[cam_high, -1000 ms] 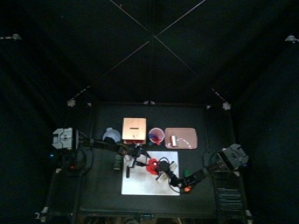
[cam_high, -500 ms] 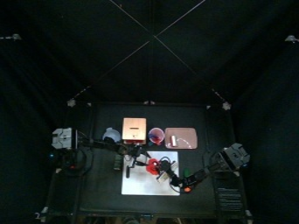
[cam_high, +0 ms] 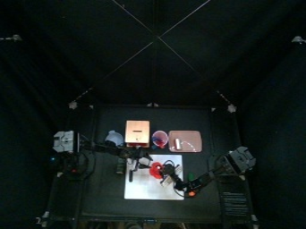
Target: Remove excess
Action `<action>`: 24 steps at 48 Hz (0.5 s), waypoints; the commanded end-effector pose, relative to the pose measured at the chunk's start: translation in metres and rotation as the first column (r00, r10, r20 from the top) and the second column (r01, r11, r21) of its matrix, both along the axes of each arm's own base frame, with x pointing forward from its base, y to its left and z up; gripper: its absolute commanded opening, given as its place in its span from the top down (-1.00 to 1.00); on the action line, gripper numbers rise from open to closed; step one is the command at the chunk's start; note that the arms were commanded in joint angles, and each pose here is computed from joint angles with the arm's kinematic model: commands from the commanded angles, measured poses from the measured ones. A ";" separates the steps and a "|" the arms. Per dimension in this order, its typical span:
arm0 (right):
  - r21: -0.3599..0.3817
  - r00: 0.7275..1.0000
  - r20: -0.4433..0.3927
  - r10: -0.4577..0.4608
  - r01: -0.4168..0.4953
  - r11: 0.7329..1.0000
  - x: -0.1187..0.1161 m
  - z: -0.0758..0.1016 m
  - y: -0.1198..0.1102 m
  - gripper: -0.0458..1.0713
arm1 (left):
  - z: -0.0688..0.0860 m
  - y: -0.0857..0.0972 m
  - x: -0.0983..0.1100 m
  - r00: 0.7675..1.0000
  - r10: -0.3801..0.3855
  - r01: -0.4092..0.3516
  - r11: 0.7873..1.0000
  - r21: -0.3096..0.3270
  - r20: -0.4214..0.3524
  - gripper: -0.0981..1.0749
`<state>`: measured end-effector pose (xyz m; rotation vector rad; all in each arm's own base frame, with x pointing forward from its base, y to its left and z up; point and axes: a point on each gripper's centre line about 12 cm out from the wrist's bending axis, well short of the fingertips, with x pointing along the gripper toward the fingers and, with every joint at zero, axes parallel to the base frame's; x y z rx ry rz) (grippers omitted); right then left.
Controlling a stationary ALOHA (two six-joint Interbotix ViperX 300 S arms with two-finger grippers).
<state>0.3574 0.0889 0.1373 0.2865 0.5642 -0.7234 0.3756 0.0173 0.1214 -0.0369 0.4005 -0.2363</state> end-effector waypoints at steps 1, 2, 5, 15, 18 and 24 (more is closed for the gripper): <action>0.029 0.999 0.042 0.009 -0.011 1.000 0.003 0.015 0.000 -0.57 | 0.003 -0.002 0.003 1.000 0.002 -0.002 1.000 -0.008 0.011 -0.63; 0.034 0.999 0.040 0.015 -0.016 0.999 0.004 0.014 0.001 -0.57 | 0.002 -0.002 0.004 1.000 0.004 -0.004 1.000 -0.009 0.010 -0.63; 0.047 0.999 0.039 0.034 -0.036 0.998 0.004 0.014 0.003 -0.57 | -0.001 -0.001 0.005 1.000 0.012 -0.012 1.000 -0.016 0.003 -0.63; 0.074 0.997 0.035 0.069 -0.071 0.995 0.007 0.010 0.001 -0.57 | -0.005 0.000 0.007 0.999 0.045 -0.046 0.998 -0.035 -0.013 -0.63; 0.080 0.997 0.035 0.070 -0.073 0.994 0.007 0.010 -0.001 -0.57 | -0.005 -0.002 0.007 0.999 0.043 -0.044 0.998 -0.038 -0.016 -0.63; 0.087 0.996 0.035 0.079 -0.082 0.993 0.007 0.009 -0.002 -0.57 | -0.006 -0.004 0.007 0.999 0.041 -0.041 0.998 -0.040 -0.018 -0.63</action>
